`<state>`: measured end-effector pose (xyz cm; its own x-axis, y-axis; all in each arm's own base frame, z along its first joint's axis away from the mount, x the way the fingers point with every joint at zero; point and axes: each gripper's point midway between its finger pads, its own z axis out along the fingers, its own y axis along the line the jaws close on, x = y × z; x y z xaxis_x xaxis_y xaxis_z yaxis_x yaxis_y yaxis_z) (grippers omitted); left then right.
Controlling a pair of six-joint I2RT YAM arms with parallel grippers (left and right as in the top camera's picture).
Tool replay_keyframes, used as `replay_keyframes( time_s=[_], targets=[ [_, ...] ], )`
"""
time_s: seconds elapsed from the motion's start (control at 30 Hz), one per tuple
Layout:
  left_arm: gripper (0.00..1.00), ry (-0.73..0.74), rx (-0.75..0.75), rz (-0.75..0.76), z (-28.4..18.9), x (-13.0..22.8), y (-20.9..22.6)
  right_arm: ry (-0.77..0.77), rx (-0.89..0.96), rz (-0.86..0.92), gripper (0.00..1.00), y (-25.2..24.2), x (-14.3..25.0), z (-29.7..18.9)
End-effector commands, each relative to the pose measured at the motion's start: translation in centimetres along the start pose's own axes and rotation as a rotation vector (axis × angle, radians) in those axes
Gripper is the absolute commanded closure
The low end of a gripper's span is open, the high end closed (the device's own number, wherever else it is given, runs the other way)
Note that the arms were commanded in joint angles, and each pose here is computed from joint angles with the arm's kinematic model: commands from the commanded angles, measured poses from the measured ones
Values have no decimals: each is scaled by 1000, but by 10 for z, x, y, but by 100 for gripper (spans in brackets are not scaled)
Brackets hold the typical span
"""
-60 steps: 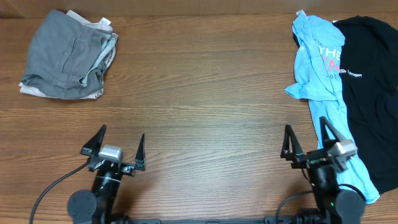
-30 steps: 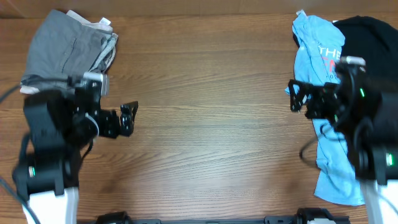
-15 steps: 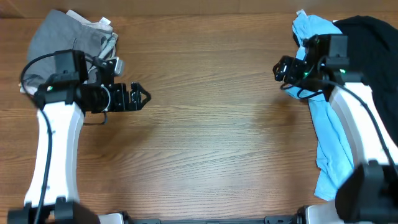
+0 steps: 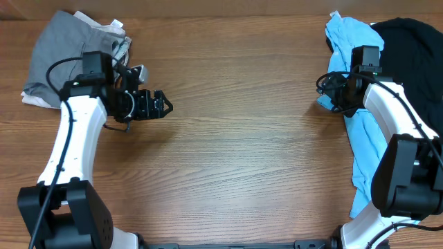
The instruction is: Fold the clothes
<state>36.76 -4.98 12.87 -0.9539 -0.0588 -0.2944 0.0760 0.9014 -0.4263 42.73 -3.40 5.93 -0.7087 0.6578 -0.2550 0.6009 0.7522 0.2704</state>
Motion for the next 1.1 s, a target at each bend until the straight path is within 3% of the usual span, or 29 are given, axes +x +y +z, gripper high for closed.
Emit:
replay_keyframes(
  time_s=[0.0, 0.27, 0.53, 0.77, 0.87, 1.03, 1.07],
  targets=[
    [10, -18, -166, -1, 2, -8, 11, -49, 43, 37, 27, -8, -8, 3],
    [11, -82, -443, 43, 8, -18, 9, -62, 99, 67, 33, -33, 9, 25],
    [11, -119, -456, 115, 16, -25, -13, -96, 145, 66, 33, -51, 15, 36],
    [11, -125, -457, 110, 16, -26, -14, -181, 82, 62, 33, -51, 12, 51],
    [11, -125, -460, 110, 16, -26, -13, -210, 59, 58, 48, -49, 10, 55],
    [17, -135, -466, 111, 15, -28, -13, -202, 4, 47, 92, -38, 9, 54],
    [20, -142, -474, 103, 13, -30, -12, -180, -36, 21, 96, -30, 12, 53]
  ],
)
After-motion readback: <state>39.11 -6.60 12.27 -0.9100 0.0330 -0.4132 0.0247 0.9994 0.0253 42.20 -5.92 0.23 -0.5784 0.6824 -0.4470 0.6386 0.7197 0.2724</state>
